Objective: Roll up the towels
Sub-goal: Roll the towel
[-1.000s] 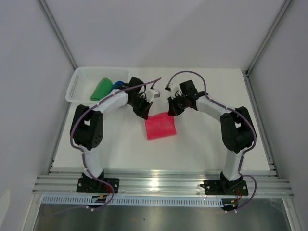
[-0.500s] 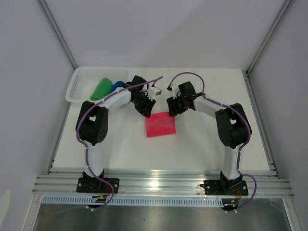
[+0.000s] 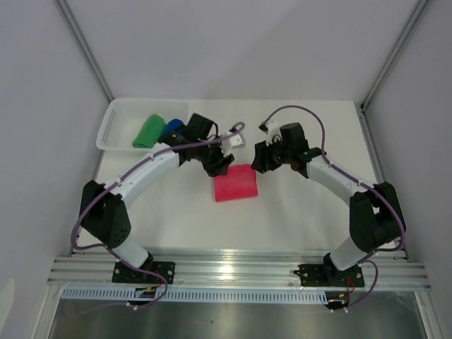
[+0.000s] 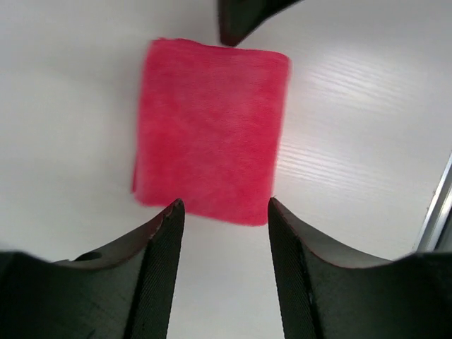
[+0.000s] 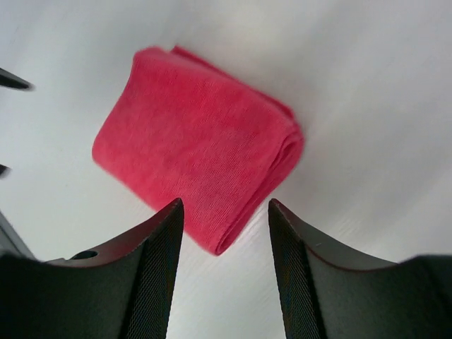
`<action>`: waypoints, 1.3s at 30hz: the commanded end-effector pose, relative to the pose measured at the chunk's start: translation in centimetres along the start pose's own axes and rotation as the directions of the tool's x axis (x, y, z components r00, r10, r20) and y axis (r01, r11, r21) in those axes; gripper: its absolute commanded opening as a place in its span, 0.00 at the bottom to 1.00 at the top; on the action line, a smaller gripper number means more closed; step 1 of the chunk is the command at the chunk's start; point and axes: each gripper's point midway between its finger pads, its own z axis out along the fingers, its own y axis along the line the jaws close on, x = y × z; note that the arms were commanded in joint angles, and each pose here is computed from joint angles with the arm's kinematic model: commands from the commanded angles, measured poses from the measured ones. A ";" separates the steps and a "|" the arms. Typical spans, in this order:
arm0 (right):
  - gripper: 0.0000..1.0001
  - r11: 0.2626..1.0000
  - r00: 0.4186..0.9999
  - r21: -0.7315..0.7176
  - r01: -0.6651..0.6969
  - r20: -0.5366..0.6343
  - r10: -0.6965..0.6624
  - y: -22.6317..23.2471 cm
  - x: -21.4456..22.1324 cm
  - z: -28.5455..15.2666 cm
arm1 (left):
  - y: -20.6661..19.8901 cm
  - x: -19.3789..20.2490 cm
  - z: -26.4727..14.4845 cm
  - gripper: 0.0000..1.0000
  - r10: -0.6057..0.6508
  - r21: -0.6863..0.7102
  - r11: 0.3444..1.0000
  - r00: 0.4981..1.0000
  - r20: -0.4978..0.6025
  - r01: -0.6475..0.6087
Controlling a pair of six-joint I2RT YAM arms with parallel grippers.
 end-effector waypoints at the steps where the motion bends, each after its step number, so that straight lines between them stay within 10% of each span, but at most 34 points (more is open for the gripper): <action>1: 0.54 0.992 0.996 -0.110 0.056 0.079 -0.047 2.6 0.6 -0.9 | -4.6 5.1 3.6 0.55 0.240 0.122 0.967 0.963 -0.119 -0.226; 10: 0.55 0.984 0.984 -0.080 0.160 0.090 -0.153 2.7 2.7 -2.9 | -4.6 7.7 7.6 0.76 0.410 0.094 0.912 0.888 -0.207 -0.399; 13: 0.55 0.984 0.983 -0.076 0.164 0.098 -0.156 2.8 3.2 -3.4 | -4.5 9.4 8.1 0.99 0.422 0.084 0.906 0.875 -0.240 -0.414; 18: 0.55 0.982 0.977 -0.067 0.176 0.135 -0.166 3.0 2.8 -4.0 | -5.1 11.4 9.0 1.00 0.446 0.116 0.895 0.854 -0.269 -0.431; 24: 0.55 0.976 0.968 -0.058 0.210 0.150 -0.200 2.9 2.7 -4.7 | -6.2 14.4 10.0 0.79 0.426 0.204 0.903 0.841 -0.334 -0.377; 32: 0.55 0.919 0.917 -0.105 0.379 0.173 -0.358 3.6 3.5 -5.8 | -6.2 14.7 10.1 0.01 0.382 0.196 0.922 0.859 -0.341 -0.333; 39: 0.56 0.726 0.755 -0.211 0.655 0.242 -0.610 5.8 6.0 -7.6 | -10.0 12.1 5.0 0.01 0.329 0.447 0.864 0.932 -0.155 -0.230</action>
